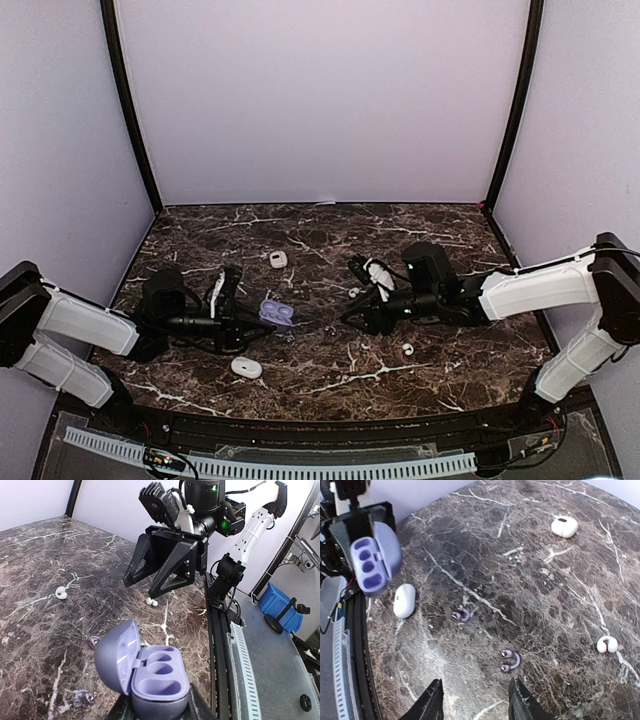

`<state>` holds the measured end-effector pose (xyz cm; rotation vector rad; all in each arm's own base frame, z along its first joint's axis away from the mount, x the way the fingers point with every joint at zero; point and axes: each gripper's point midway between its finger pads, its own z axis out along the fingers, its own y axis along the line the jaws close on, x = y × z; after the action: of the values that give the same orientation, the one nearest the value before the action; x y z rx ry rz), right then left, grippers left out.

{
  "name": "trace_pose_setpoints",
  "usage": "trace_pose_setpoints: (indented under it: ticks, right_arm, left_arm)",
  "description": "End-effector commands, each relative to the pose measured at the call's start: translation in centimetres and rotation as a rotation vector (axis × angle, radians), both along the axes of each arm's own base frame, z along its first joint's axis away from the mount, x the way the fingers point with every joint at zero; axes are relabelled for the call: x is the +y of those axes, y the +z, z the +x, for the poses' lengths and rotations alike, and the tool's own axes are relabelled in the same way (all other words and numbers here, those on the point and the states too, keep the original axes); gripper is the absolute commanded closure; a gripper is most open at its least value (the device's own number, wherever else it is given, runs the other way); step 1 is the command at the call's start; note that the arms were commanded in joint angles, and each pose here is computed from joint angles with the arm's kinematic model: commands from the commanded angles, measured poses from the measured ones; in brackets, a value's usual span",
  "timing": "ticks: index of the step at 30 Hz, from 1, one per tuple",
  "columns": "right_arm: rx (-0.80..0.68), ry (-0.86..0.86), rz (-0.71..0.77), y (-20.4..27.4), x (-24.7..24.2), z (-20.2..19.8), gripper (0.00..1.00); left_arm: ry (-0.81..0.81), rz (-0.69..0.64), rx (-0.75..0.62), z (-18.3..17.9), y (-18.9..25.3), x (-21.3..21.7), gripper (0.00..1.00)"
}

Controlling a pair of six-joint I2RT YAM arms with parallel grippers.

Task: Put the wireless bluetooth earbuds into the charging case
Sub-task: Pick up the left earbud from the center of the board.

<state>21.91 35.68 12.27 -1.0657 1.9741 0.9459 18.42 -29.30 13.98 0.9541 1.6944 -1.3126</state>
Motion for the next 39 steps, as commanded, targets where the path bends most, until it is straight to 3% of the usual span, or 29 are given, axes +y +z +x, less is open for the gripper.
trace_pose_setpoints:
  ticks: [1, 20, 39]
  right_arm:
    - [0.014, -0.117, -0.075, -1.6, -0.3, 2.7, 0.58]
    - [0.129, -0.127, -0.246, -7.8, 1.8, 5.3, 0.76]
    - [0.160, -0.012, -0.262, -9.4, 3.1, 3.1, 0.78]
  left_arm:
    - [0.055, -0.014, -0.025, 0.6, 0.7, 0.8, 0.78]
    - [0.093, 0.000, -0.041, 0.4, 0.2, 2.0, 0.79]
    - [0.081, 0.003, -0.034, 0.6, 0.3, 1.7, 0.79]
